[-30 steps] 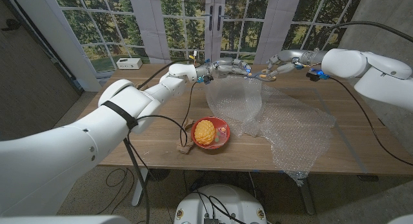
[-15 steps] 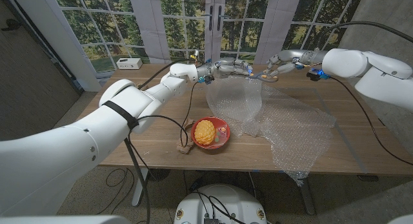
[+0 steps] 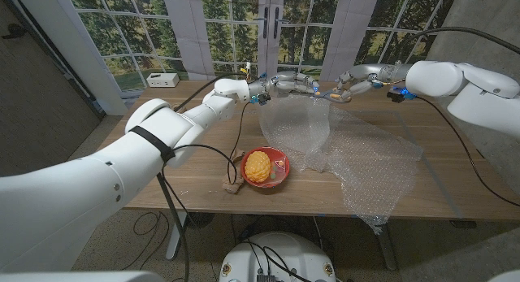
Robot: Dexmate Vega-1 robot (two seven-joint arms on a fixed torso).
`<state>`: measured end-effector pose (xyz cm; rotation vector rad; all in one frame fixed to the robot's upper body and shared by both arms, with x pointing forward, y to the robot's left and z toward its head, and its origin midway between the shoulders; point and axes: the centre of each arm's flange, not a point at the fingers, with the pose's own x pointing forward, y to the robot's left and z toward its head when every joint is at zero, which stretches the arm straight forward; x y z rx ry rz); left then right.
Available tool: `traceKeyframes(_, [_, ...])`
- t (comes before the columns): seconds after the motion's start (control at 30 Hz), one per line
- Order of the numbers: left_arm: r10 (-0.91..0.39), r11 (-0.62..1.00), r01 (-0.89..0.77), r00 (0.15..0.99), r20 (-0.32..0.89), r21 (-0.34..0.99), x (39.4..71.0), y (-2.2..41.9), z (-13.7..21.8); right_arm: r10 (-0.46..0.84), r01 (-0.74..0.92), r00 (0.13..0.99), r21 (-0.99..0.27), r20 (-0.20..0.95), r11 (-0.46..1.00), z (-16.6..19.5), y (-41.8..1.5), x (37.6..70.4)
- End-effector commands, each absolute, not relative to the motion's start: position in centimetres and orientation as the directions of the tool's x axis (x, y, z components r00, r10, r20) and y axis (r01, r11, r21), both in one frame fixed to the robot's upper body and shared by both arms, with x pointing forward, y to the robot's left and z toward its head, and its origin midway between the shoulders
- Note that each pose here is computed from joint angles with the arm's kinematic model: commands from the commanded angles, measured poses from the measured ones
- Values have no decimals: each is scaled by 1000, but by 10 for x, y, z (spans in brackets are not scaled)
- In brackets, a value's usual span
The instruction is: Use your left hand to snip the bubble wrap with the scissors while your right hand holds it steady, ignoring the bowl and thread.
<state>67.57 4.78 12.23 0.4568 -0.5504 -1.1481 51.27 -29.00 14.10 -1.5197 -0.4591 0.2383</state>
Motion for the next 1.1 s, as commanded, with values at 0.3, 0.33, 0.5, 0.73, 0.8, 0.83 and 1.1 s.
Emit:
traceKeyframes(0.3, [-938, 344, 723, 301, 175, 600, 675, 46, 123, 415, 133, 902, -991, 116, -10, 139, -286, 509])
traceKeyframes(0.33, [-938, 342, 725, 300, 174, 598, 675, 46, 123, 414, 132, 903, -991, 115, -12, 139, -286, 509])
traceKeyframes(0.5, [-938, 342, 725, 296, 178, 598, 674, 45, 122, 418, 116, 903, -993, 104, -2, 139, -285, 510])
traceKeyframes(0.73, [-941, 335, 724, 287, 178, 603, 673, 45, 123, 417, 120, 904, -992, 90, -47, 139, -282, 509])
traceKeyframes(0.8, [-942, 334, 723, 286, 178, 605, 673, 45, 123, 414, 120, 906, -991, 84, -61, 139, -281, 509])
traceKeyframes(0.83, [-942, 332, 723, 285, 177, 606, 673, 45, 123, 413, 119, 907, -991, 82, -65, 139, -281, 509])
traceKeyframes(1.1, [-943, 328, 719, 282, 175, 613, 672, 44, 123, 407, 111, 911, -990, 64, -92, 140, -281, 509])
